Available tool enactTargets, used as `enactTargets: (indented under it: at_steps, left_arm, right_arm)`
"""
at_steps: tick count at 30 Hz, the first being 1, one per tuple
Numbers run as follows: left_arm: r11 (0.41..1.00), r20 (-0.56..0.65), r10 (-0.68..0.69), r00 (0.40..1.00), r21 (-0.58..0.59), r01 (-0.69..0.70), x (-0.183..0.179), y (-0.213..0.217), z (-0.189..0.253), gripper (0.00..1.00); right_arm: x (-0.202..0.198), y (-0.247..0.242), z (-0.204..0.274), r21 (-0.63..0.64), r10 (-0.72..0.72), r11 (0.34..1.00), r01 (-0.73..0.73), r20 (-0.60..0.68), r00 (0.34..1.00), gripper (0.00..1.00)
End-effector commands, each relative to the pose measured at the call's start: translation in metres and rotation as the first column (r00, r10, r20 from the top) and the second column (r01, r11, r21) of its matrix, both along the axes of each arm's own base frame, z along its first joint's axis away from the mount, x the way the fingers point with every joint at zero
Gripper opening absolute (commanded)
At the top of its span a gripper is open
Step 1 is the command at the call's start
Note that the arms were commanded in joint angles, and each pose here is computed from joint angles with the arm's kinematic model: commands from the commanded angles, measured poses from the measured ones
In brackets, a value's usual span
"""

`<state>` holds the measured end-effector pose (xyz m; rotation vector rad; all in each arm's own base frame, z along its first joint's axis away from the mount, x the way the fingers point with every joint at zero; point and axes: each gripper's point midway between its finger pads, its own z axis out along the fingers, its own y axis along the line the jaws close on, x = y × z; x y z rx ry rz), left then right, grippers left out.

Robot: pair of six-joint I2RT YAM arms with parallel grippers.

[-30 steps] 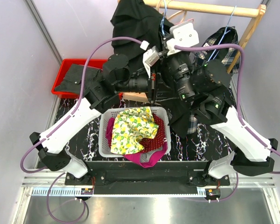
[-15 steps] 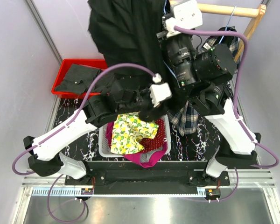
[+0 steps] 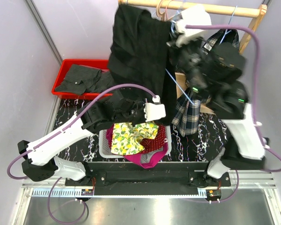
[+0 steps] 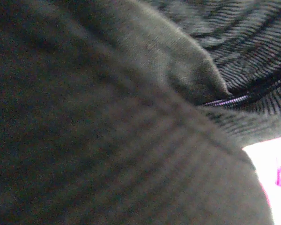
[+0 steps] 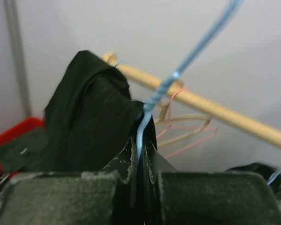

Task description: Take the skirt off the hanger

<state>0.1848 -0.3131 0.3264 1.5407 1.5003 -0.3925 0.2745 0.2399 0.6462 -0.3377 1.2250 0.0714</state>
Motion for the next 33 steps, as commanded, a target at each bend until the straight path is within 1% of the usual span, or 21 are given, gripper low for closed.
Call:
enactTargets:
  at_steps: [1, 2, 3, 4, 5, 6, 7, 8, 10, 11, 14, 16, 17, 20, 22, 24, 26, 29, 30, 31, 33]
  left_arm:
    - [0.999, 0.138, 0.014, 0.99, 0.043, -0.021, 0.011, 0.013, 0.029, 0.01]
    - [0.999, 0.166, 0.027, 0.986, 0.029, -0.032, 0.014, 0.015, 0.042, 0.07]
    - [0.999, 0.185, 0.036, 0.982, 0.027, -0.041, 0.017, 0.017, 0.048, 0.18]
    - [0.998, 0.211, 0.055, 0.976, 0.028, -0.062, 0.021, 0.02, 0.054, 0.44]
    - [0.997, 0.226, 0.074, 0.971, -0.003, -0.075, 0.022, 0.022, 0.068, 0.55]
    - [0.996, 0.229, 0.09, 0.969, -0.02, -0.087, 0.024, 0.022, 0.075, 0.66]
    - [0.995, 0.22, 0.097, 0.971, -0.042, -0.09, 0.022, 0.022, 0.081, 0.85]
    - [0.993, 0.222, 0.101, 0.97, -0.076, -0.087, 0.019, 0.024, 0.097, 0.99]
    - [0.993, 0.195, 0.073, 0.978, -0.108, -0.053, 0.012, 0.018, 0.107, 0.99]
    - [0.989, 0.197, 0.067, 0.978, -0.143, -0.039, 0.007, 0.021, 0.123, 0.99]
    - [0.983, 0.192, 0.034, 0.981, -0.186, 0.003, -0.002, 0.019, 0.141, 0.99]
    - [0.982, 0.205, 0.034, 0.978, -0.187, 0.005, 0.0, 0.019, 0.145, 0.99]
    - [0.983, 0.21, 0.039, 0.977, -0.186, 0.001, 0.002, 0.02, 0.146, 0.99]
    - [0.986, 0.196, -0.026, 0.98, -0.154, 0.057, 0.001, 0.016, 0.135, 0.99]
    - [0.989, 0.189, -0.043, 0.981, -0.131, 0.068, 0.005, 0.016, 0.126, 0.99]
    - [0.992, 0.19, -0.025, 0.981, -0.113, 0.047, 0.014, 0.021, 0.12, 0.99]
    - [0.996, 0.197, -0.015, 0.98, -0.082, 0.032, 0.023, 0.028, 0.11, 0.99]
    - [0.998, 0.154, 0.011, 0.988, -0.059, -0.002, 0.043, 0.05, 0.096, 0.99]
    - [0.997, 0.134, -0.047, 0.99, -0.055, 0.054, 0.036, 0.049, 0.091, 0.99]
    - [0.997, 0.089, -0.072, 0.993, -0.017, 0.074, 0.031, 0.056, 0.076, 0.99]
    - [0.99, 0.062, -0.138, 0.988, 0.02, 0.137, 0.02, 0.066, 0.064, 0.99]
  right_arm:
    - [-0.062, -0.051, -0.023, 0.212, 0.257, 0.952, -0.22, -0.168, 0.952, 0.0]
    - [-0.073, -0.052, -0.038, 0.265, 0.318, 0.929, -0.258, -0.218, 0.923, 0.0]
    - [-0.104, -0.076, -0.031, 0.322, 0.423, 0.878, -0.353, -0.179, 0.888, 0.0]
    - [-0.11, -0.064, -0.06, 0.307, 0.469, 0.867, -0.392, -0.236, 0.851, 0.0]
    - [-0.123, -0.069, -0.063, 0.368, 0.522, 0.828, -0.423, -0.233, 0.82, 0.0]
    - [-0.146, -0.09, -0.06, 0.4, 0.584, 0.78, -0.482, -0.187, 0.79, 0.0]
    - [-0.148, -0.086, -0.077, 0.394, 0.596, 0.778, -0.489, -0.219, 0.772, 0.0]
    - [-0.152, -0.092, -0.085, 0.401, 0.597, 0.779, -0.482, -0.239, 0.766, 0.0]
    - [-0.151, -0.096, -0.098, 0.391, 0.576, 0.799, -0.457, -0.279, 0.768, 0.0]
    - [-0.149, -0.09, -0.108, 0.366, 0.571, 0.81, -0.458, -0.315, 0.758, 0.0]
    - [-0.146, -0.07, -0.121, 0.307, 0.573, 0.818, -0.486, -0.374, 0.729, 0.0]
    - [-0.149, -0.061, -0.12, 0.29, 0.594, 0.805, -0.518, -0.388, 0.705, 0.0]
    - [-0.149, -0.05, -0.127, 0.271, 0.603, 0.797, -0.54, -0.416, 0.681, 0.0]
    - [-0.15, -0.035, -0.134, 0.251, 0.615, 0.782, -0.57, -0.451, 0.647, 0.0]
    - [-0.148, -0.034, -0.135, 0.245, 0.609, 0.787, -0.567, -0.456, 0.649, 0.0]
    - [-0.15, -0.04, -0.131, 0.245, 0.61, 0.787, -0.566, -0.443, 0.657, 0.0]
    - [-0.157, -0.05, -0.118, 0.262, 0.631, 0.773, -0.578, -0.406, 0.661, 0.0]
    - [-0.164, -0.057, -0.107, 0.276, 0.655, 0.754, -0.596, -0.376, 0.655, 0.0]
    - [-0.165, -0.059, -0.104, 0.274, 0.657, 0.752, -0.599, -0.37, 0.657, 0.0]
    - [-0.165, -0.06, -0.106, 0.261, 0.652, 0.756, -0.601, -0.379, 0.656, 0.0]
    - [-0.163, -0.059, -0.105, 0.247, 0.64, 0.765, -0.595, -0.387, 0.664, 0.0]
